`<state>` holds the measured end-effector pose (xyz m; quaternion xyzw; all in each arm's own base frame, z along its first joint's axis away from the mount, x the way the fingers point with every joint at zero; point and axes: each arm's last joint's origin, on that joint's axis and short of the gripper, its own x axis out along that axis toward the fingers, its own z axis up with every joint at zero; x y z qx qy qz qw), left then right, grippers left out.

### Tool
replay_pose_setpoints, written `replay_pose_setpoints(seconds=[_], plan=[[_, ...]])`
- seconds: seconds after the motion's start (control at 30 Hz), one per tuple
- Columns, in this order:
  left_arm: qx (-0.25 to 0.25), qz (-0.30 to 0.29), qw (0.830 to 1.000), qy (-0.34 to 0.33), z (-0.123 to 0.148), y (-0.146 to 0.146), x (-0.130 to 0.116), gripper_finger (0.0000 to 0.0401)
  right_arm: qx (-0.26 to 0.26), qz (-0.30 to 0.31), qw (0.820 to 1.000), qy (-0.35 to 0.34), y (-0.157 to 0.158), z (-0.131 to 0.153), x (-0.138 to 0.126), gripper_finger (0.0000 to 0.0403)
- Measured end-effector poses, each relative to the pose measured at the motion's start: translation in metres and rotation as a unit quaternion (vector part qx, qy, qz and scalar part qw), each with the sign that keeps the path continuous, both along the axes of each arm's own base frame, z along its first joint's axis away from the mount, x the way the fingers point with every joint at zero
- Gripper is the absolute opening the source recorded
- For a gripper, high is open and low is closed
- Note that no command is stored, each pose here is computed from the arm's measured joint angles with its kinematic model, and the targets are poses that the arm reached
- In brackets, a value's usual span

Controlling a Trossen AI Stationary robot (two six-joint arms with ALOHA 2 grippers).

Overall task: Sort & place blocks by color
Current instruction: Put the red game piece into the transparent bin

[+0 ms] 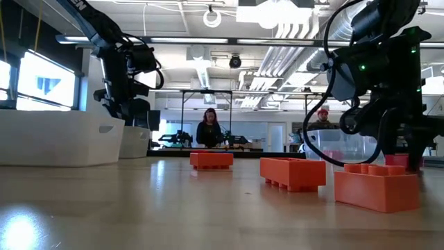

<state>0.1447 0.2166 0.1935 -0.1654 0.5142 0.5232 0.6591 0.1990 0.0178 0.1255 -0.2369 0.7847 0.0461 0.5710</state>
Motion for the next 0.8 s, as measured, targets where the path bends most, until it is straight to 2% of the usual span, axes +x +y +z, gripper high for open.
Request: replay_pose_setpoints(seconds=[0.27,0.4,0.8], plan=[[-0.001,-0.005,1.0,0.003,0.0,0.0,0.0,0.0184,-0.032,-0.037,0.998,-0.051,-0.001,0.017,0.019,0.0106],[-0.002,-0.011,1.0,0.007,0.0,0.0,0.0,0.0184,-0.03,-0.086,0.991,-0.098,-0.007,0.032,0.036,0.0106],[-0.032,-0.048,0.998,-0.034,-0.001,-0.006,0.008,0.0184,-0.077,-0.205,0.958,-0.183,-0.06,0.067,0.063,0.0106]])
